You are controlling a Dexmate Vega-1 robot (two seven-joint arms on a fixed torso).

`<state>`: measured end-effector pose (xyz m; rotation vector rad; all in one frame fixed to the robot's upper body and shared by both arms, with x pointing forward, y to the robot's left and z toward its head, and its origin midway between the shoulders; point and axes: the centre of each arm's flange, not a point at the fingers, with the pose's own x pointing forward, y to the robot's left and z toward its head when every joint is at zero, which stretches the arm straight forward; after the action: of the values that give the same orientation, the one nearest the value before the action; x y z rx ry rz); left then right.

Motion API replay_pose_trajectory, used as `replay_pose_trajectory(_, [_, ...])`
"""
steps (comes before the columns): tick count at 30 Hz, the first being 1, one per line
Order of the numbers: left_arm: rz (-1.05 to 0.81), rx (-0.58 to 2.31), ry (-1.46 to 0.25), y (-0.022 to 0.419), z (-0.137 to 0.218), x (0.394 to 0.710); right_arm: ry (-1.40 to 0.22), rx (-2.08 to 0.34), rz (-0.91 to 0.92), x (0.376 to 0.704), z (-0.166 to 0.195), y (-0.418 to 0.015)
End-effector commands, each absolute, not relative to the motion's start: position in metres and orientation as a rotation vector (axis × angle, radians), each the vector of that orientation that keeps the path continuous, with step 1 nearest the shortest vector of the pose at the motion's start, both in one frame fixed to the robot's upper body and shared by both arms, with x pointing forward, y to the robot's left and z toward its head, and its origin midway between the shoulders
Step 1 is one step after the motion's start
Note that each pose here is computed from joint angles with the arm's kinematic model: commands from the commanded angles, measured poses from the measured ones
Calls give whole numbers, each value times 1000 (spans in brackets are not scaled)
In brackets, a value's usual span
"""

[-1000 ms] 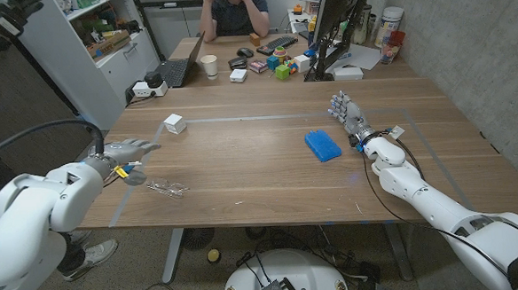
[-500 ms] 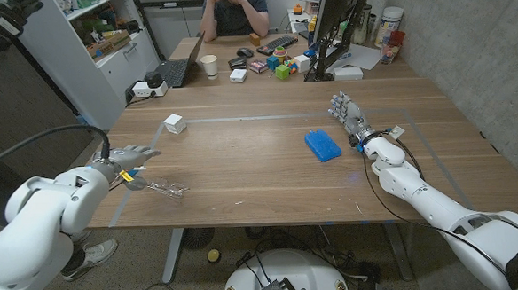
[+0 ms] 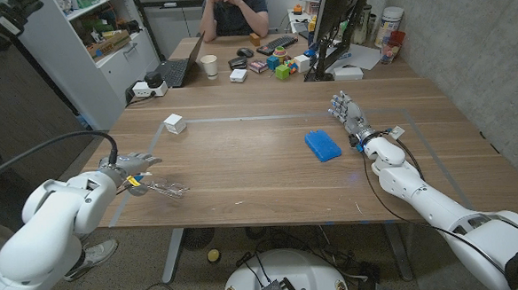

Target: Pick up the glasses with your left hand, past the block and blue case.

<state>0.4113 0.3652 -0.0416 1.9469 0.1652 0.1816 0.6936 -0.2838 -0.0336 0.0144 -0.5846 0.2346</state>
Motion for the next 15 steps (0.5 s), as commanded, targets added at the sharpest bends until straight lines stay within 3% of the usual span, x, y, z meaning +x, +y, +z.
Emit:
replay_pose_trajectory(1, [186,1973,196,370,-53,433,-585,10,235,696,-33,-282])
replay_pose_trajectory(15, [211,2001,166,365,-57,452,-591,12,229,698,-31,-287])
